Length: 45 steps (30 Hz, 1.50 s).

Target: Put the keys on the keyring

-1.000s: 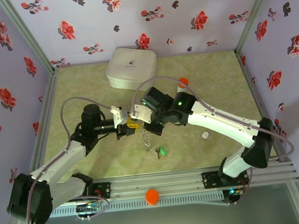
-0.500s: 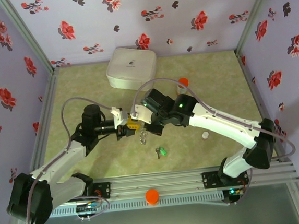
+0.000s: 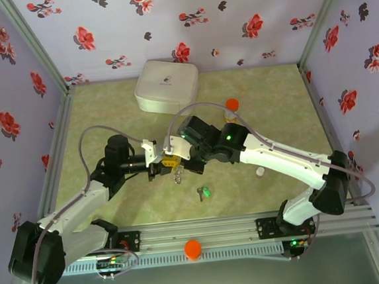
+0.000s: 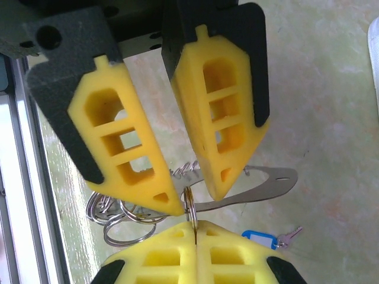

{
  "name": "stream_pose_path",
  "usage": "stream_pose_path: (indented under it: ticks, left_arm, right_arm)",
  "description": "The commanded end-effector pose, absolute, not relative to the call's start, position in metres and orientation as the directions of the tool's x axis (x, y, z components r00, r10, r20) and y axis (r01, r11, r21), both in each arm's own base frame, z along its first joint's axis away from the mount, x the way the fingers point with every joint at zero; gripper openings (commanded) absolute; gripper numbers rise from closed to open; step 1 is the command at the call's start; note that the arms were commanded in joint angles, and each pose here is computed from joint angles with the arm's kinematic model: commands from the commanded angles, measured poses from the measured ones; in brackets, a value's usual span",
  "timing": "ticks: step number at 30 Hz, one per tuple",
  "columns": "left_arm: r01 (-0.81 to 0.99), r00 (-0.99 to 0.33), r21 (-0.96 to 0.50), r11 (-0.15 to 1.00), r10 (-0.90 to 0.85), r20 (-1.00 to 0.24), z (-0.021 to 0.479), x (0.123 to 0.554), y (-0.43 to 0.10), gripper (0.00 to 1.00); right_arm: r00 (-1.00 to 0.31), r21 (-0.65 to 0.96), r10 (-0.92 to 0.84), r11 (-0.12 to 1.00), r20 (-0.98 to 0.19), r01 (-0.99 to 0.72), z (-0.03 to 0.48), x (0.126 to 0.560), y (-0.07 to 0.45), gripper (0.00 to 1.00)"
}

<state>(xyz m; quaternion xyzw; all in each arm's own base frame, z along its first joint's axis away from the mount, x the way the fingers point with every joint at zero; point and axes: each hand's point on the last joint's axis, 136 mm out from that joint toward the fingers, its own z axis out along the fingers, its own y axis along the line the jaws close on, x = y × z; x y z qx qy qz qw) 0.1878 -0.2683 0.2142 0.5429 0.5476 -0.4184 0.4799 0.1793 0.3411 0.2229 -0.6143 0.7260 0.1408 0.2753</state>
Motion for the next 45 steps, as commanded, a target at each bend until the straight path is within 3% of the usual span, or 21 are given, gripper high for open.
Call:
stream_pose_path:
  ticks: [1,4,5,7,11,12,17,20,31,45]
  left_arm:
    - [0.995,0.082,0.091,0.038,0.183,-0.98,0.218,0.182,-0.269,0.18]
    - [0.996,0.08,0.087,0.031,0.182,-0.98,0.219,0.18,-0.269,0.1]
    - [0.996,0.082,0.089,0.031,0.181,-0.98,0.22,0.18,-0.269,0.02]
    - [0.995,0.086,0.093,0.033,0.174,-0.981,0.222,0.18,-0.268,0.0]
    - [0.997,0.061,0.067,0.045,0.124,-0.99,0.227,0.18,-0.269,0.0]
    - [0.996,0.068,0.073,0.052,0.09,-0.994,0.233,0.181,-0.27,0.0]
    - [0.998,0.033,0.03,0.06,-0.039,-0.999,0.256,0.184,-0.272,0.0]
    - [0.999,0.017,0.014,0.039,-0.072,-0.997,0.266,0.183,-0.276,0.0]
    - [1.0,0.018,0.018,-0.001,-0.084,-0.996,0.271,0.174,-0.282,0.0]
    - [0.999,0.012,0.015,-0.031,-0.093,-0.996,0.275,0.171,-0.284,0.0]
  right_arm:
    - [-0.048,-0.156,-0.783,0.184,-0.62,-0.971,0.237,0.177,0.349,0.0]
    - [-0.049,-0.146,-0.764,0.185,-0.643,-0.972,0.24,0.175,0.353,0.0]
    - [-0.061,-0.142,-0.756,0.2,-0.652,-0.97,0.24,0.177,0.353,0.0]
    - [-0.067,-0.14,-0.73,0.22,-0.68,-0.965,0.244,0.179,0.353,0.02]
    - [-0.092,-0.095,-0.589,0.278,-0.803,-0.956,0.267,0.182,0.346,0.35]
    - [-0.089,-0.081,-0.533,0.288,-0.841,-0.954,0.275,0.183,0.341,0.37]
    - [0.081,-0.175,-0.27,0.342,-0.959,-0.923,0.298,0.184,0.313,0.39]
    - [0.167,-0.248,-0.247,0.346,-0.954,-0.905,0.289,0.183,0.308,0.37]
    - [0.119,-0.168,-0.201,0.247,-0.972,-0.954,0.273,0.17,0.325,0.25]
    - [0.11,-0.166,-0.215,0.262,-0.97,-0.951,0.266,0.178,0.331,0.2]
